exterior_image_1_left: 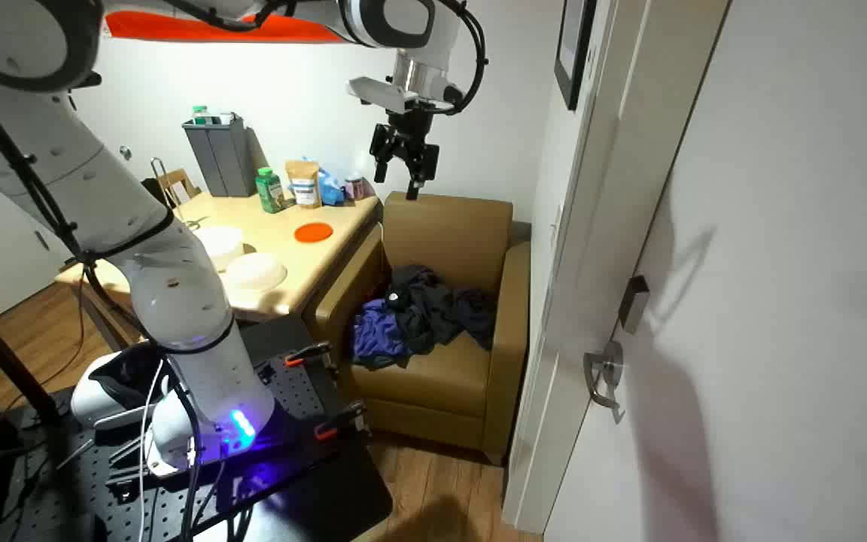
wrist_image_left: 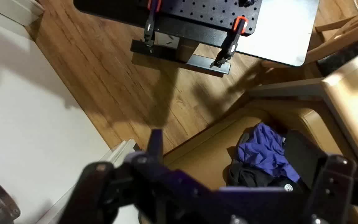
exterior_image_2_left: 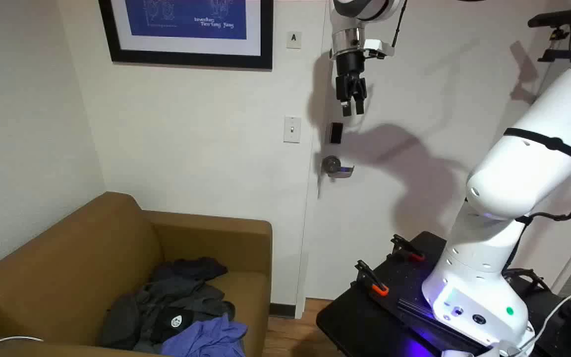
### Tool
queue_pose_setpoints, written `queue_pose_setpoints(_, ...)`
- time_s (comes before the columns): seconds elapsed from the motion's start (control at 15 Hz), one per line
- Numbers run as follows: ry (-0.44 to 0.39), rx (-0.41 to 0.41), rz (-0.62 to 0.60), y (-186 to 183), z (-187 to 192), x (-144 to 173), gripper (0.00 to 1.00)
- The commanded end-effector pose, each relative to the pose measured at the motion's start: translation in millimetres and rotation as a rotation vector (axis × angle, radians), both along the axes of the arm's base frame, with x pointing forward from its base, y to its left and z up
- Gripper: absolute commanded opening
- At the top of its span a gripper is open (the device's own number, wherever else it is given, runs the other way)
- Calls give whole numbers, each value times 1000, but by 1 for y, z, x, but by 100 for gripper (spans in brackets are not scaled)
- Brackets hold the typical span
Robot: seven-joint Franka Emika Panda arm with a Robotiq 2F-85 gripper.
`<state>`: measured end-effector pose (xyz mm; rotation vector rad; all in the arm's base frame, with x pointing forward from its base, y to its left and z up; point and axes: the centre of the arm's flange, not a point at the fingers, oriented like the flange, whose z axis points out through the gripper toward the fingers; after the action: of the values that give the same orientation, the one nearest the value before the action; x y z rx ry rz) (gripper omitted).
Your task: Turn off the light
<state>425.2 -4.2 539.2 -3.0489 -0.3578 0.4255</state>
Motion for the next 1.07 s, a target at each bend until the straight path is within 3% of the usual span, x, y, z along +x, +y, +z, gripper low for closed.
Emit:
queue_pose_setpoints(0.0, 0, 0, 0, 0, 0, 0, 100)
queue_pose_setpoints(0.67, -5, 4, -17, 1, 0, 2, 100)
queue_pose_setpoints(1.0, -92, 35, -121, 12, 5, 14, 100)
